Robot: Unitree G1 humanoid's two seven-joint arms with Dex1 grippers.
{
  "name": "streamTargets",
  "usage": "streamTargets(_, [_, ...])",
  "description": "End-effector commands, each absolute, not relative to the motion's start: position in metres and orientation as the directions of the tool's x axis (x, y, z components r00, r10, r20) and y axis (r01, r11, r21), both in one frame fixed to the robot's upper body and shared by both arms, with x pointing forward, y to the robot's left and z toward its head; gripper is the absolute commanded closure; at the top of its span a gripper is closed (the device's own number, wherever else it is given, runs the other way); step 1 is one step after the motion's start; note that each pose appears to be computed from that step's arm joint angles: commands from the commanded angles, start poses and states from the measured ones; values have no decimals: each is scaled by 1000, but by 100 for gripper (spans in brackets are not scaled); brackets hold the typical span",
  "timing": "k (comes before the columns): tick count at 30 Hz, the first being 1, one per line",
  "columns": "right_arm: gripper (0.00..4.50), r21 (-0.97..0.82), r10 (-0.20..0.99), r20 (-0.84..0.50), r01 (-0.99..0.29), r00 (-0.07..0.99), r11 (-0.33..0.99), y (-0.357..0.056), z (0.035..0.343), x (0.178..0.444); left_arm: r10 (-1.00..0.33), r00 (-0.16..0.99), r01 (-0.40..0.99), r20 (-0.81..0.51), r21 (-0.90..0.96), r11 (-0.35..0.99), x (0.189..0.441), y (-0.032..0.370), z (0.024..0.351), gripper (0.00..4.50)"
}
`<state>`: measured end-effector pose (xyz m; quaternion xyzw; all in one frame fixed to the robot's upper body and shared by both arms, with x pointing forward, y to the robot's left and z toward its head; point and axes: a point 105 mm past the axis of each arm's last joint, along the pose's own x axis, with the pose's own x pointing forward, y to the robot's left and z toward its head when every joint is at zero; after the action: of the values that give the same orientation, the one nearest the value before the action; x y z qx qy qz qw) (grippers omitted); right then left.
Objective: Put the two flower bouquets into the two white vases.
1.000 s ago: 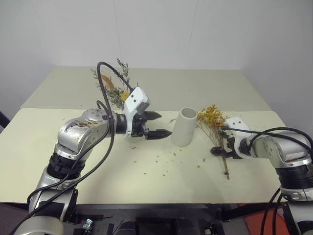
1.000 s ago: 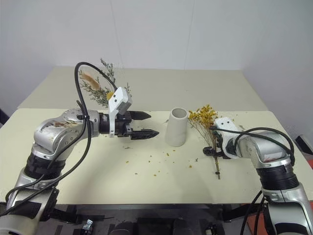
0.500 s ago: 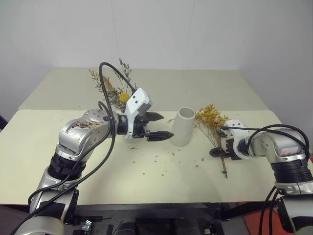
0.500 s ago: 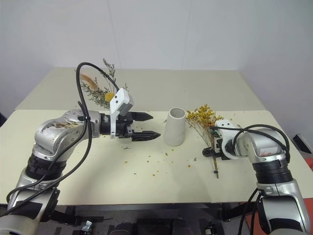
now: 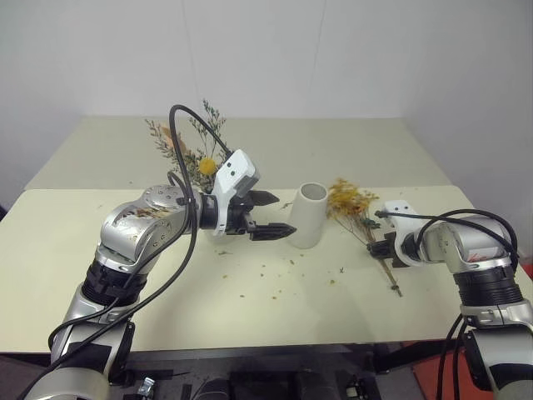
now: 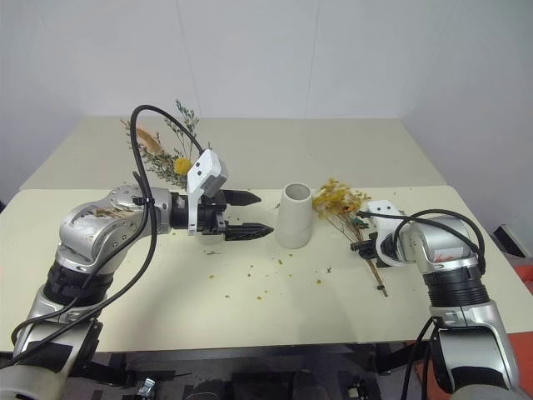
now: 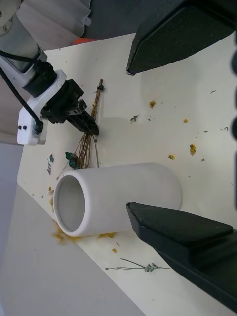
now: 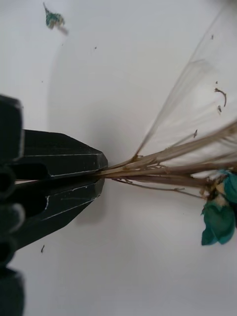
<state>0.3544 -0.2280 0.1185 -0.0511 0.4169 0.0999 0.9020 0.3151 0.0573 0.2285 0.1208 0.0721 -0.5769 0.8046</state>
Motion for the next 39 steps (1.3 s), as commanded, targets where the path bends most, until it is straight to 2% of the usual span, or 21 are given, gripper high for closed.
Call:
streamTargets(1, [448,9,139,-687,-183,713,983,-232,137,360,-924,303,943,-233,214,255,307,51,240,0])
streamTargets(9, [448,57,210,-414,-205,886,977,-229,184,368,-930,292,944,-224,226,242,307,51,242,0])
streamTargets(11, [448,74,218,-314,-205,924,976,-228,200,371,-923,305,940,-233,227,254,310,52,240,0])
streamTargets(13, [448,99,211,-153,-197,965,975,-228,225,375,-921,310,939,-237,228,258,312,53,240,0])
streamTargets(17, [448,216,198,164,-231,966,949,-229,274,373,-916,319,936,-243,230,265,314,55,239,0])
streamTargets(21, [448,278,214,387,-334,897,901,-217,320,365,-909,332,933,-251,226,279,317,57,236,0])
streamTargets(24, [448,237,269,474,-416,838,878,-196,340,361,-908,335,933,-253,223,282,318,57,235,0])
streamTargets(28, [448,214,322,524,-488,789,847,-173,352,359,-907,336,933,-254,220,284,318,56,234,0])
streamTargets(32, [448,145,392,510,-525,766,839,-148,347,363,-905,340,932,-255,218,289,319,56,234,0])
streamTargets(39, [448,136,420,492,-544,763,828,-126,334,375,-902,349,929,-253,218,298,319,58,235,0])
